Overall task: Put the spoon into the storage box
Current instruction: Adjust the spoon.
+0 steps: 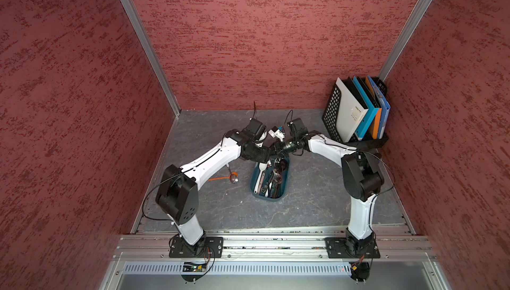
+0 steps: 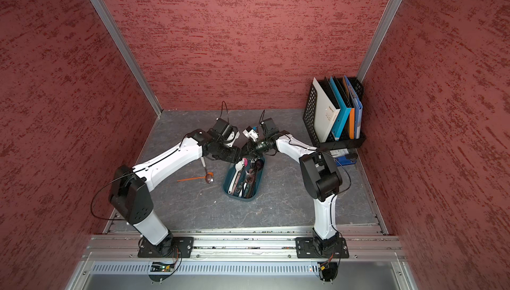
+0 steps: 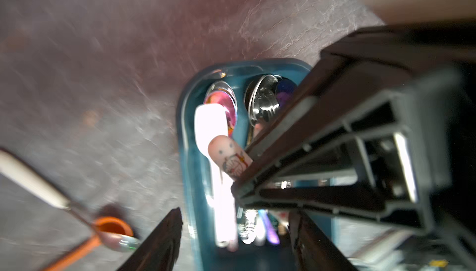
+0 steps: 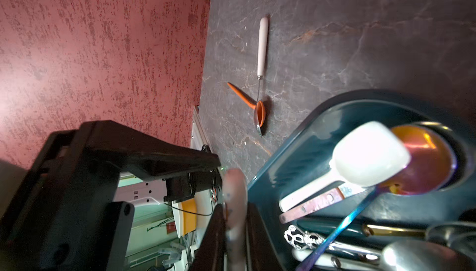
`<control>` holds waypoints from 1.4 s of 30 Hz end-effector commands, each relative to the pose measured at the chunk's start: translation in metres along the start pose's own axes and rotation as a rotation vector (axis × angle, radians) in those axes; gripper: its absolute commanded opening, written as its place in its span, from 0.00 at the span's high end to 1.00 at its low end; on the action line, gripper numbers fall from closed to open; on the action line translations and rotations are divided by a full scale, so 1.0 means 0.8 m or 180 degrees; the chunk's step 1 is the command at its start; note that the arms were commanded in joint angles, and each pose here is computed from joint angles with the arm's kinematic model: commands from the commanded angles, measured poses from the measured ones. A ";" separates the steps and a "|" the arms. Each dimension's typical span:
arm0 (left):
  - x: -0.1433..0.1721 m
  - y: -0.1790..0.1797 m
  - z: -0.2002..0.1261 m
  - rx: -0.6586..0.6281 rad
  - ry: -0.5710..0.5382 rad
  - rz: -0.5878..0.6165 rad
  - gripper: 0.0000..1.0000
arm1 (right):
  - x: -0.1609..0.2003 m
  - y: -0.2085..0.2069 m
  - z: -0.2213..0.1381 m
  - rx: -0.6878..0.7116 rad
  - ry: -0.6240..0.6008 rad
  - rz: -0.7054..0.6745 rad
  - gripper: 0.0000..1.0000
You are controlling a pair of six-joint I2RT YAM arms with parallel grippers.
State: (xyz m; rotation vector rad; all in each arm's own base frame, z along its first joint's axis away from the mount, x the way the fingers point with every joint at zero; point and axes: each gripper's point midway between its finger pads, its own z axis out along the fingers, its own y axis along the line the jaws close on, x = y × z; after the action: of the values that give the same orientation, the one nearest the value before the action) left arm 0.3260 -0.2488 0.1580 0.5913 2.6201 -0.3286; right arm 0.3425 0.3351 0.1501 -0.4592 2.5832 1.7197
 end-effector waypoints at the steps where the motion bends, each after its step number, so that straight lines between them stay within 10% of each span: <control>1: -0.023 0.006 -0.011 -0.0478 -0.0480 0.1187 0.32 | 0.030 0.000 -0.005 -0.0149 0.0342 0.0140 0.99; 11: 0.016 -0.074 0.014 -0.0845 -0.0956 0.3557 0.34 | 0.045 -0.003 -0.009 -0.0211 0.0596 0.0414 0.99; 42: 0.079 -0.178 0.042 -0.0407 -0.1842 0.5351 0.51 | 0.080 0.012 -0.008 -0.0280 0.0898 0.0592 0.99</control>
State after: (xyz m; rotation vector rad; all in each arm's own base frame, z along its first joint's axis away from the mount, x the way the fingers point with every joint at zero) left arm 0.2677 -0.3333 0.1422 1.7551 1.1326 0.3784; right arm 0.2793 0.3015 0.1303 -0.4604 2.9431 1.8317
